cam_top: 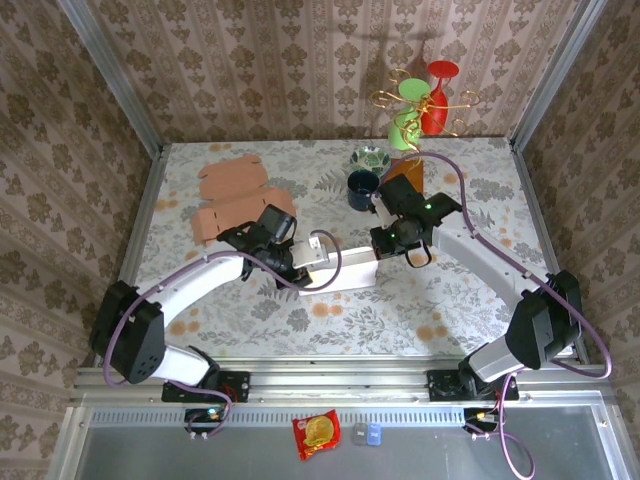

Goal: Fold the paper box

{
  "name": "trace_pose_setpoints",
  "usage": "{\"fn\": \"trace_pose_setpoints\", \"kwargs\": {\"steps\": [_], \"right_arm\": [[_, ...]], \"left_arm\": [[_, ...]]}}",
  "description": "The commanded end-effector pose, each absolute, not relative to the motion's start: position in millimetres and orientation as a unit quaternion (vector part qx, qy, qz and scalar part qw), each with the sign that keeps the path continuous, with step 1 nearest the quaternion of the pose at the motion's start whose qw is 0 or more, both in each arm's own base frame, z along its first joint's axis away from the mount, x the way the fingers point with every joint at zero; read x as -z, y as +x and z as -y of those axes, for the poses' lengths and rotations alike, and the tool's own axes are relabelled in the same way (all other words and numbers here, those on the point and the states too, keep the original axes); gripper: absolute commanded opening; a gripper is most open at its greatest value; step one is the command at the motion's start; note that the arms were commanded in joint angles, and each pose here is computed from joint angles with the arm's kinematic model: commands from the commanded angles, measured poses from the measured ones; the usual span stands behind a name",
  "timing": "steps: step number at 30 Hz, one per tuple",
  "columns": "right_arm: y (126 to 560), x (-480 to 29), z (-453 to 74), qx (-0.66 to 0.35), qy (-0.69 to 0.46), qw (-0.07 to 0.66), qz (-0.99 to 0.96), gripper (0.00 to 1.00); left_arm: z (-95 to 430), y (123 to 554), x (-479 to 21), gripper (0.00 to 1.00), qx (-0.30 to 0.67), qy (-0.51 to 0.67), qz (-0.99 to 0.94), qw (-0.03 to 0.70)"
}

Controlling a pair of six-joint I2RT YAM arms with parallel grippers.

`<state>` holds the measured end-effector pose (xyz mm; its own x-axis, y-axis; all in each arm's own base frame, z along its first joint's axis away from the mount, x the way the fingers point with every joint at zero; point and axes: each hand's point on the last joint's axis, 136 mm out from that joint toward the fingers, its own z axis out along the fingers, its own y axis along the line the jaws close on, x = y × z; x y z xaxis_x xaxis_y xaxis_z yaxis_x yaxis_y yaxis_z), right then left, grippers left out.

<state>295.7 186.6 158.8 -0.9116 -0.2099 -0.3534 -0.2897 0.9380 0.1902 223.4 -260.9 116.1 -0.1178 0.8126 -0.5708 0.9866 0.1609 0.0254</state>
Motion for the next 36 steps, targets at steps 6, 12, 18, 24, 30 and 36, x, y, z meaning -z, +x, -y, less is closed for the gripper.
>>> {"fn": "trace_pose_setpoints", "kwargs": {"steps": [6, 12, 18, 24, 30, 36], "right_arm": [[291, -161, -189, -0.134, -0.054, 0.153, -0.978, 0.00], [290, -154, -183, -0.119, -0.041, 0.167, -0.978, 0.00], [289, -148, -177, -0.110, -0.039, 0.178, -0.977, 0.00], [289, -153, -178, -0.107, -0.024, 0.163, -0.981, 0.00], [289, -158, -181, -0.110, 0.008, 0.152, -0.982, 0.00], [291, -168, -184, -0.091, 0.009, 0.156, -0.984, 0.00]], "left_arm": [[267, 235, -122, 0.16, 0.187, 0.598, -0.742, 0.237], [269, 238, -123, 0.16, 0.190, 0.591, -0.746, 0.239], [268, 237, -121, 0.17, 0.192, 0.586, -0.751, 0.235], [268, 239, -123, 0.17, 0.187, 0.585, -0.753, 0.235], [269, 241, -125, 0.20, 0.185, 0.584, -0.754, 0.237], [270, 241, -126, 0.20, 0.185, 0.587, -0.752, 0.238]]}}
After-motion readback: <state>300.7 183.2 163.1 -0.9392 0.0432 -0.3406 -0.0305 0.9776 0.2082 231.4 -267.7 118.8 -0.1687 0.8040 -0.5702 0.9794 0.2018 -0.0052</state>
